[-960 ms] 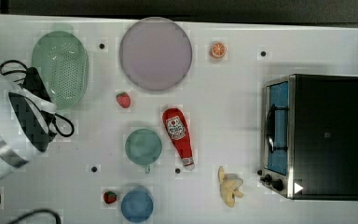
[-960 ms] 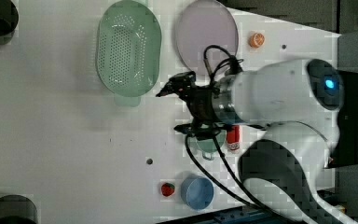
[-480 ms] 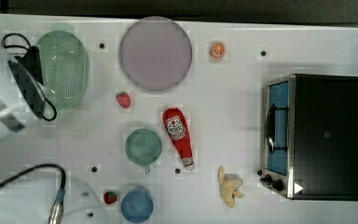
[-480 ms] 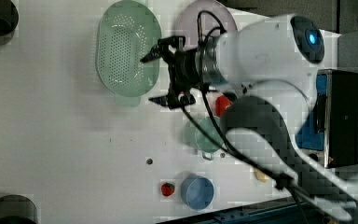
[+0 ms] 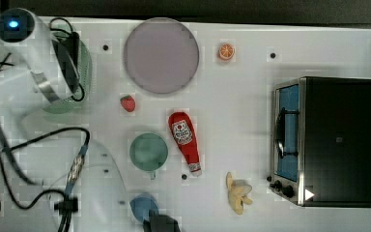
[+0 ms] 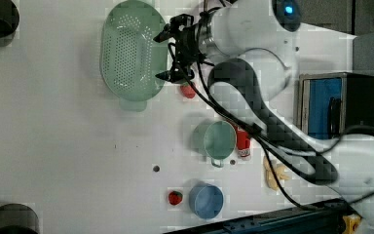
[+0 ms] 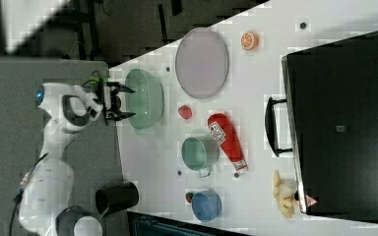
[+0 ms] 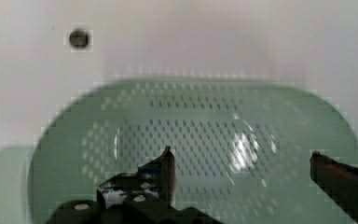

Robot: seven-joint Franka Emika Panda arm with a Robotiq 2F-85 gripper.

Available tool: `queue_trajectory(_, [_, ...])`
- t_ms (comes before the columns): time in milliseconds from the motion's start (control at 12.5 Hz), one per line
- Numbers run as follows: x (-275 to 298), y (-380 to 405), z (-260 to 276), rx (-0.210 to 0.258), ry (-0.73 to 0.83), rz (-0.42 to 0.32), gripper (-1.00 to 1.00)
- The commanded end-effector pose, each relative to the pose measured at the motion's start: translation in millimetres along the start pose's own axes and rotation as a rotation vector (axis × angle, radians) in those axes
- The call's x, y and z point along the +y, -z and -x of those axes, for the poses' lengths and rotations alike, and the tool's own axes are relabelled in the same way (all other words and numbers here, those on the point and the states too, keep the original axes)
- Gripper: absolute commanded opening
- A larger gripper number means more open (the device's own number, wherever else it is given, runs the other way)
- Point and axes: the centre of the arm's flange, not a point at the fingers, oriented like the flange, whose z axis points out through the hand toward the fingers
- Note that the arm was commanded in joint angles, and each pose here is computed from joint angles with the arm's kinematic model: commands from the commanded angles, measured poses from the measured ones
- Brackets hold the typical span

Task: Drag strainer backwards.

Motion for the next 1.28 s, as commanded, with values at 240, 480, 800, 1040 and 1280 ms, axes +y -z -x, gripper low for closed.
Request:
queue_trajectory(240, [26, -48, 55, 0.06, 0.045, -0.011, 1.0])
queue_trajectory(480, [32, -74, 65, 0.065, 0.065, -0.032, 1.0])
queue_trajectory(800, [41, -86, 66, 0.088, 0.076, -0.015, 1.0])
queue_trajectory(1040, [51, -91, 74, 0.097, 0.089, -0.004, 1.0])
queue_trajectory(1280, [68, -92, 76, 0.115, 0.105, 0.017, 1.0])
